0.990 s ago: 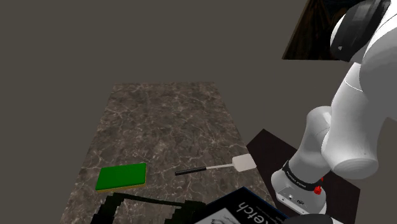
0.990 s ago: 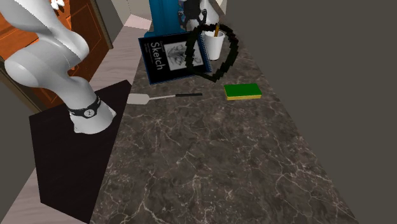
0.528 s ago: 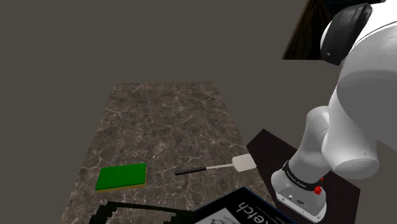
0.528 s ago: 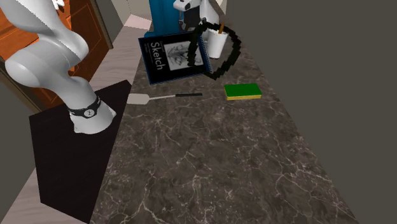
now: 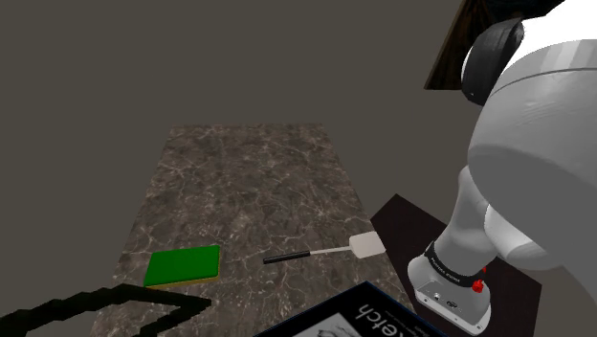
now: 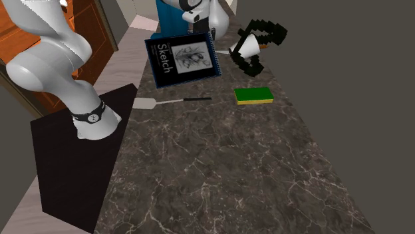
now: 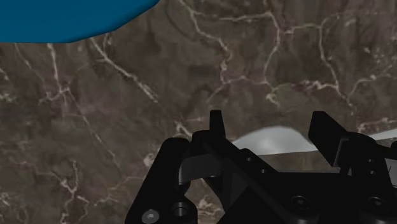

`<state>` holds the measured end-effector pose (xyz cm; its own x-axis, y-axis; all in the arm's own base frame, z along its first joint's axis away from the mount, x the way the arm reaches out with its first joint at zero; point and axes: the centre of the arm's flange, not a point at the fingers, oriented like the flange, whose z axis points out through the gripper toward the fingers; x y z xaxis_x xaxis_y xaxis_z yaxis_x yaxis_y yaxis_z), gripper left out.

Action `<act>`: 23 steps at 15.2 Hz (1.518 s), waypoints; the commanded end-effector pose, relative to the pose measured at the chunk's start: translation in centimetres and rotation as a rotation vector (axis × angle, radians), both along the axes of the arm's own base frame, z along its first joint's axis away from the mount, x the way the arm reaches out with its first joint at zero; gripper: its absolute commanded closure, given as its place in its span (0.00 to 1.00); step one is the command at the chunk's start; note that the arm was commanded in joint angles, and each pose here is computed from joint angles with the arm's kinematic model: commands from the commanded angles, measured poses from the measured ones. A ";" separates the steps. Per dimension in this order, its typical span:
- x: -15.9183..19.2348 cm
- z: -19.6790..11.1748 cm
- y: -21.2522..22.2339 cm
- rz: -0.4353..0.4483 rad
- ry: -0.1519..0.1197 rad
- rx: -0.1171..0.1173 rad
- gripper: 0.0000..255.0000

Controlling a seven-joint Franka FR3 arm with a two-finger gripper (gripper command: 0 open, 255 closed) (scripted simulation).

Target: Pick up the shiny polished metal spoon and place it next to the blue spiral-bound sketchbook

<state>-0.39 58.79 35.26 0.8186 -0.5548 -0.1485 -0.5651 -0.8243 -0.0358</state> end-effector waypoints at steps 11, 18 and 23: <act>0.0 -0.7 0.0 0.000 0.000 0.000 0.00; 0.5 4.2 -0.5 0.000 0.000 0.000 0.00; 0.5 4.2 -0.5 0.000 0.000 0.000 0.00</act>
